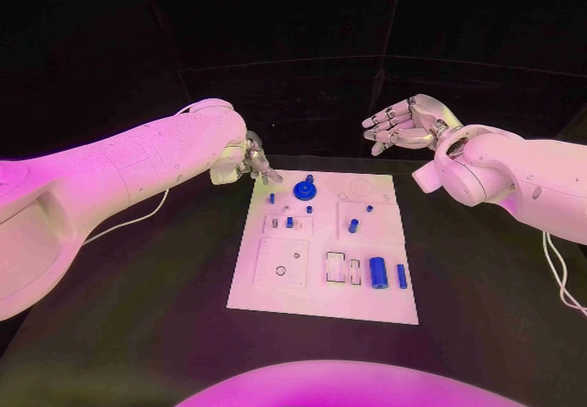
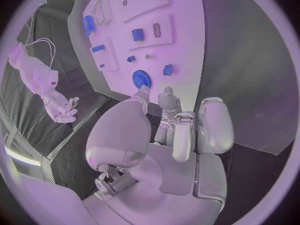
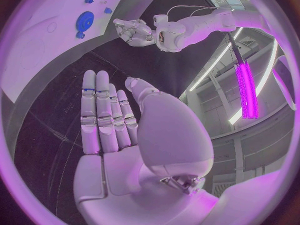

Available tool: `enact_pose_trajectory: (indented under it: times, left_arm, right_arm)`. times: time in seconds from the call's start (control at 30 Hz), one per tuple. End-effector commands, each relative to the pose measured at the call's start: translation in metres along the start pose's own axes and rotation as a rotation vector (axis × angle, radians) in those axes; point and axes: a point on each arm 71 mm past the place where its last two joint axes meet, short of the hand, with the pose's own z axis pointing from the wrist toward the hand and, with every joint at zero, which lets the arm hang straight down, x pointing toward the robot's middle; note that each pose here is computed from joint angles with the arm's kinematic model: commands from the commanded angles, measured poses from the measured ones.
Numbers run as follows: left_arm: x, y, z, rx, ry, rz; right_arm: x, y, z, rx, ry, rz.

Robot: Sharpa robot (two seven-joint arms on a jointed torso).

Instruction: Assemble the parts on the task board

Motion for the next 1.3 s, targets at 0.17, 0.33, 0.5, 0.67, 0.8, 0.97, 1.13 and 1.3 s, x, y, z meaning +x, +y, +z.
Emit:
enact_pose_trajectory:
  times: [0.17,0.33,0.5,0.67,0.8,0.97,1.13,1.3]
  left_arm:
    - [0.0059,0.0046,0.0106,-0.017,0.026,0.052]
    - [0.0103,0.0044,0.0156,-0.021,0.031,0.05]
    - [0.0141,0.0028,0.0182,-0.022,0.048,0.057]
    - [0.017,0.0015,0.0202,-0.021,0.059,0.06]
    - [0.0188,0.0004,0.0212,-0.019,0.067,0.063]
    - [0.0207,0.0001,0.0224,-0.023,0.083,0.069]
    - [0.0218,0.001,0.0234,-0.027,0.091,0.071]
    - [0.0224,0.0012,0.0239,-0.027,0.091,0.07]
  right_arm:
    - [0.002,0.003,0.002,-0.016,0.01,0.001]
    - [0.002,0.003,0.002,-0.017,0.011,0.001]
    - [0.003,0.004,0.003,-0.018,0.012,0.002]
    - [0.004,0.004,0.003,-0.019,0.014,0.002]
    - [0.004,0.004,0.003,-0.019,0.015,0.002]
    - [0.004,0.004,0.004,-0.02,0.016,0.002]
    - [0.005,0.004,0.004,-0.02,0.016,0.002]
    - [0.005,0.005,0.004,-0.021,0.017,0.003]
